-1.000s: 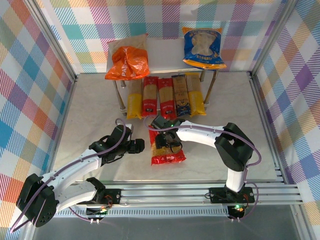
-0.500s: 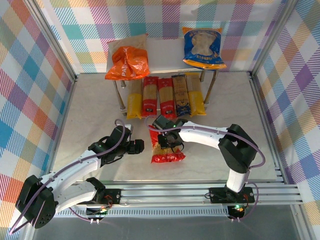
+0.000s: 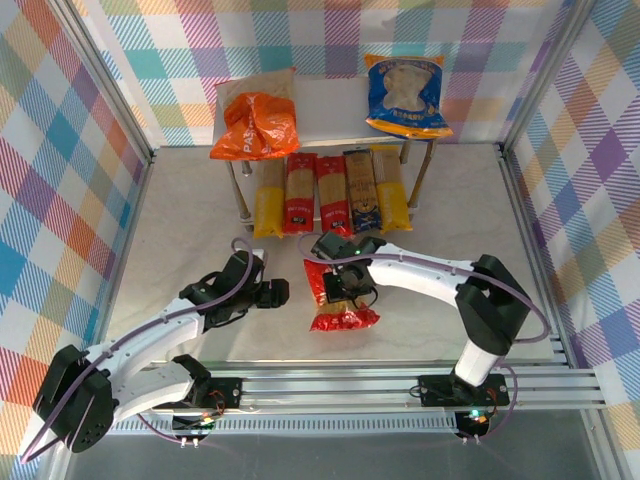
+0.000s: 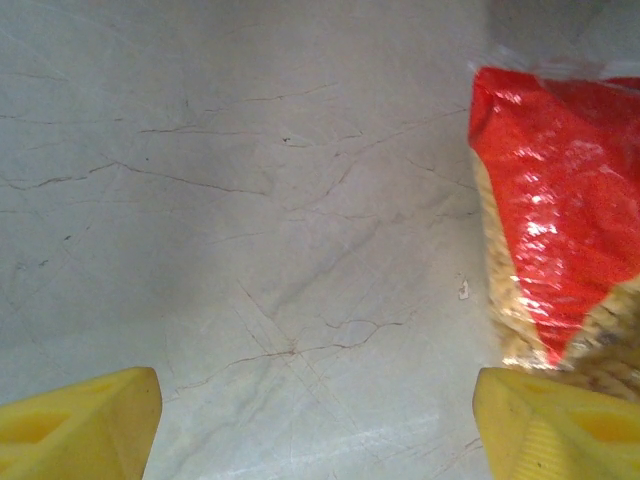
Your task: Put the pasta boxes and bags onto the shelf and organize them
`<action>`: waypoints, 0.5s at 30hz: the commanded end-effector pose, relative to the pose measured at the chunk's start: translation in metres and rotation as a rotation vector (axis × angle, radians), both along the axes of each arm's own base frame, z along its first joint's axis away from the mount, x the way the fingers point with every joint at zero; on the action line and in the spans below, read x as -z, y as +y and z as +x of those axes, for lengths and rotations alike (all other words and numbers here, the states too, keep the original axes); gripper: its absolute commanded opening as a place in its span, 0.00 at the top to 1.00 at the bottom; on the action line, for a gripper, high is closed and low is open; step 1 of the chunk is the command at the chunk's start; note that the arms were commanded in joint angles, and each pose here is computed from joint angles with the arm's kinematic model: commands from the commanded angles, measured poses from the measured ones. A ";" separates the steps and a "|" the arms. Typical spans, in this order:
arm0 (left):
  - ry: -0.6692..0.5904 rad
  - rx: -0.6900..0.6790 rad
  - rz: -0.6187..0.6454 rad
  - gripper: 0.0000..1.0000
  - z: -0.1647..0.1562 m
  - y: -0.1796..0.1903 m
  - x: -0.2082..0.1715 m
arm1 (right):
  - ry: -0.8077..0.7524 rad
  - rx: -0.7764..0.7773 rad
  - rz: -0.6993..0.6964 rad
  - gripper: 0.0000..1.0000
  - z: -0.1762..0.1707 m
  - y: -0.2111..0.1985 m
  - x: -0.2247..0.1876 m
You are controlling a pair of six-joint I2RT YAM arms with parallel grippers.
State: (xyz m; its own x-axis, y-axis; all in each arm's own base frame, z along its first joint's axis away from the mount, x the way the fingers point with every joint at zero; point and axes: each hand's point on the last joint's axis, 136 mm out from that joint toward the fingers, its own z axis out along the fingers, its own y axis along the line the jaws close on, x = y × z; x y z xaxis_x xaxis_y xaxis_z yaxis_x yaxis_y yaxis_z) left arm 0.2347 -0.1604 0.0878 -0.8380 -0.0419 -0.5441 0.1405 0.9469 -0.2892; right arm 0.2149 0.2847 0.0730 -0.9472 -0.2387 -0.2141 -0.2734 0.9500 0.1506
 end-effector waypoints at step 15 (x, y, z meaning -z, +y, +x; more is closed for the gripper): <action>0.005 -0.009 -0.003 0.22 0.012 -0.010 0.015 | -0.289 -0.116 0.214 1.00 -0.010 -0.022 -0.169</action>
State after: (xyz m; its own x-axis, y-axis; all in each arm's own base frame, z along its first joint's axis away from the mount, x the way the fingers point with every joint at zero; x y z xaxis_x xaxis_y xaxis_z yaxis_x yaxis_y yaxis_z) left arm 0.2433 -0.1668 0.0732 -0.8479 -0.0354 -0.5289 0.1348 0.9505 -0.2798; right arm 0.1947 0.2609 0.1804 -0.8857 -0.2876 -0.3645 -0.3826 0.8969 0.2219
